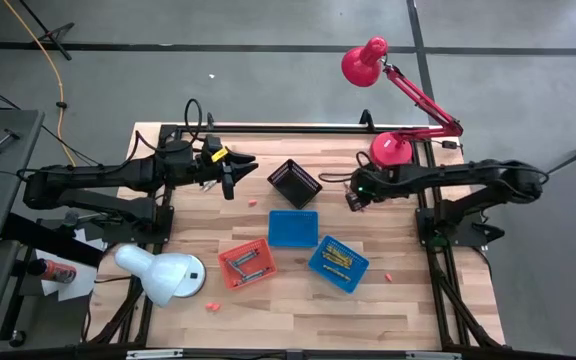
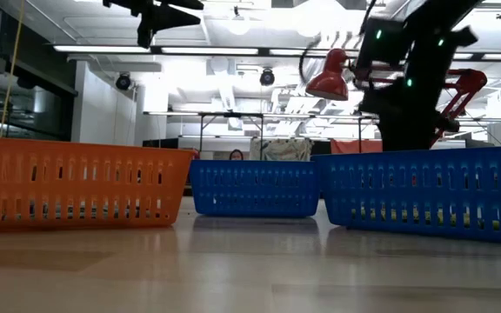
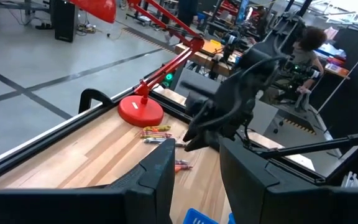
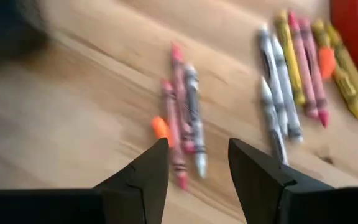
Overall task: Sort crayons
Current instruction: Put the yellow crayon into the right blue bin
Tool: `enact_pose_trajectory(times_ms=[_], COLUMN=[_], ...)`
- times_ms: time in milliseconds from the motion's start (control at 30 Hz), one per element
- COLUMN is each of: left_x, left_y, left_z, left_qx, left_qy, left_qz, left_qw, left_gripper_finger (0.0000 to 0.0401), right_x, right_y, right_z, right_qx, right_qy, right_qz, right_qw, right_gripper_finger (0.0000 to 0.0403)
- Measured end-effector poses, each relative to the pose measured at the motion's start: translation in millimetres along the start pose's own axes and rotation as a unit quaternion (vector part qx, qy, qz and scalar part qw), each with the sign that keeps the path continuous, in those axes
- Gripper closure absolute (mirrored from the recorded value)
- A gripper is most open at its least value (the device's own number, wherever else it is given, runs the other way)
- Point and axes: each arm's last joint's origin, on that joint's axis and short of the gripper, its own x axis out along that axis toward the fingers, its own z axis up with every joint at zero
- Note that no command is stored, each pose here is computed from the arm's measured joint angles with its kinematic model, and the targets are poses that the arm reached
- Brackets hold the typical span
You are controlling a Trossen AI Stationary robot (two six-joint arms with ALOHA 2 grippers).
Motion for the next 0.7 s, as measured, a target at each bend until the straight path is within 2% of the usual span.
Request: enact_pose_trajectory(times_ms=[100,233,400,533,700], left_x=[0.0,0.0,0.0,0.0,0.0], left_y=[0.0,0.0,0.0,0.0,0.1], left_z=[0.0,0.0,0.0,0.0,0.1], left_qx=[0.000,0.000,0.000,0.000,-0.001], left_qy=[0.000,0.000,0.000,0.000,-0.001], left_qz=[0.000,0.000,0.000,0.000,0.002], left_qw=[1.000,1.000,1.000,1.000,1.000], left_gripper_finger=[0.0288,0.0288,0.0288,0.0288,0.0288], right_x=[19.7,41.0,35.8,19.2,22.8], right_y=[3.8,8.2,4.4,-13.5,-50.8], right_z=[0.3,5.2,19.5,30.5,37.8], right_qx=[-0.031,-0.056,-0.063,-0.062,0.005], right_qy=[0.049,0.071,0.062,0.035,0.047], right_qz=[-0.006,0.002,0.015,-0.029,-0.099], right_qw=[0.998,0.996,0.996,0.997,0.994], right_gripper_finger=[0.0245,0.0245,0.0247,0.0258,0.0280])
